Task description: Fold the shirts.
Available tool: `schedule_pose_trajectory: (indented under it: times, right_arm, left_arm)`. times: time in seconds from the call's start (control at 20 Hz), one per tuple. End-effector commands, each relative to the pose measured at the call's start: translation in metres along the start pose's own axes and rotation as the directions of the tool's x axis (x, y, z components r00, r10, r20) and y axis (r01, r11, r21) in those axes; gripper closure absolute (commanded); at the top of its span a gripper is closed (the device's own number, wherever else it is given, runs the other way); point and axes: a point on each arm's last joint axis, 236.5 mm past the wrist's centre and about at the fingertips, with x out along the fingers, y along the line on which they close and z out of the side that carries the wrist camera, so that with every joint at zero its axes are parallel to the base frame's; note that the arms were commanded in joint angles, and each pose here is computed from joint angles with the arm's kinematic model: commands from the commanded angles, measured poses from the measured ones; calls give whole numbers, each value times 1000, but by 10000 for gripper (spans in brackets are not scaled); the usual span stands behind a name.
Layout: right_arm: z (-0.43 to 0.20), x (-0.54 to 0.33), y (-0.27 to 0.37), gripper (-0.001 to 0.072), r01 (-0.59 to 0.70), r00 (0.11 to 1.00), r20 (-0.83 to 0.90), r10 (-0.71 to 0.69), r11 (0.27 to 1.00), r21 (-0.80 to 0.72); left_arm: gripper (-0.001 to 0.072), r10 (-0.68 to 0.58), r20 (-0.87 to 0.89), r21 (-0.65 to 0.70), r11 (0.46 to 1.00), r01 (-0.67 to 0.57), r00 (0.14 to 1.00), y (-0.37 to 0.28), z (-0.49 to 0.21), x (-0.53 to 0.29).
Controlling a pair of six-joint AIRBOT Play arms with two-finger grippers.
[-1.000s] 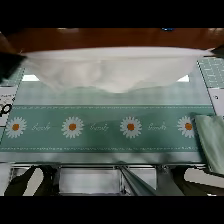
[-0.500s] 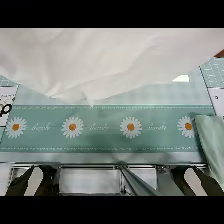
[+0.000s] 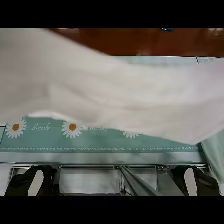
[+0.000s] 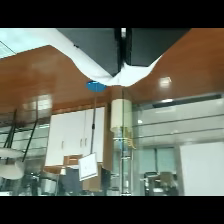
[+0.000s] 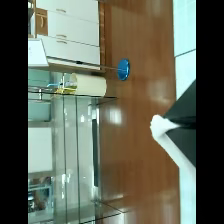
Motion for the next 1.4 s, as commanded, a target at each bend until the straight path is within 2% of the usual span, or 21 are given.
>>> schedule_pose_trajectory:
  times: [0.0, 0.15, 0.35, 0.5, 0.7, 0.85, 1.0, 1.2, 1.35]
  right_arm:
    - [-21, -27, -12, 685, 67, 996, -64, -67, 998, 1]
    - [-29, -29, -20, 685, 86, 992, -95, -85, 996, 3]
    - [-68, 0, -20, 685, 51, 977, -211, -40, 998, 46]
    - [-124, 44, -21, 685, 9, 928, -371, 33, 994, 111]
    - [-211, 129, -12, 685, -90, 816, -535, 218, 963, 255]
    - [-273, 198, -10, 685, -129, 716, -601, 356, 913, 387]
    - [-326, 269, -12, 685, -114, 670, -589, 451, 847, 519]
    - [-396, 357, -1, 685, -94, 597, -634, 492, 827, 554]
    - [-425, 417, 15, 685, -85, 583, -631, 511, 811, 579]
  left_arm:
    - [685, 164, -18, -8, 986, -164, 986, 24, -6, -49]
    - [685, 285, -151, -72, 952, -298, 946, 50, -39, -63]
    - [685, 275, -332, -138, 932, -335, 902, 71, -98, -32]
    - [685, 207, -509, -199, 916, -348, 835, 90, -170, 15]
    - [685, 29, -614, -340, 892, -298, 789, 104, -259, 99]
    - [685, -44, -685, -406, 852, -331, 727, 130, -333, 160]
    - [685, -45, -714, -458, 784, -418, 699, 167, -408, 216]
    - [685, -23, -727, -495, 709, -502, 686, 211, -490, 277]
    - [685, -39, -715, -549, 650, -526, 698, 229, -532, 316]
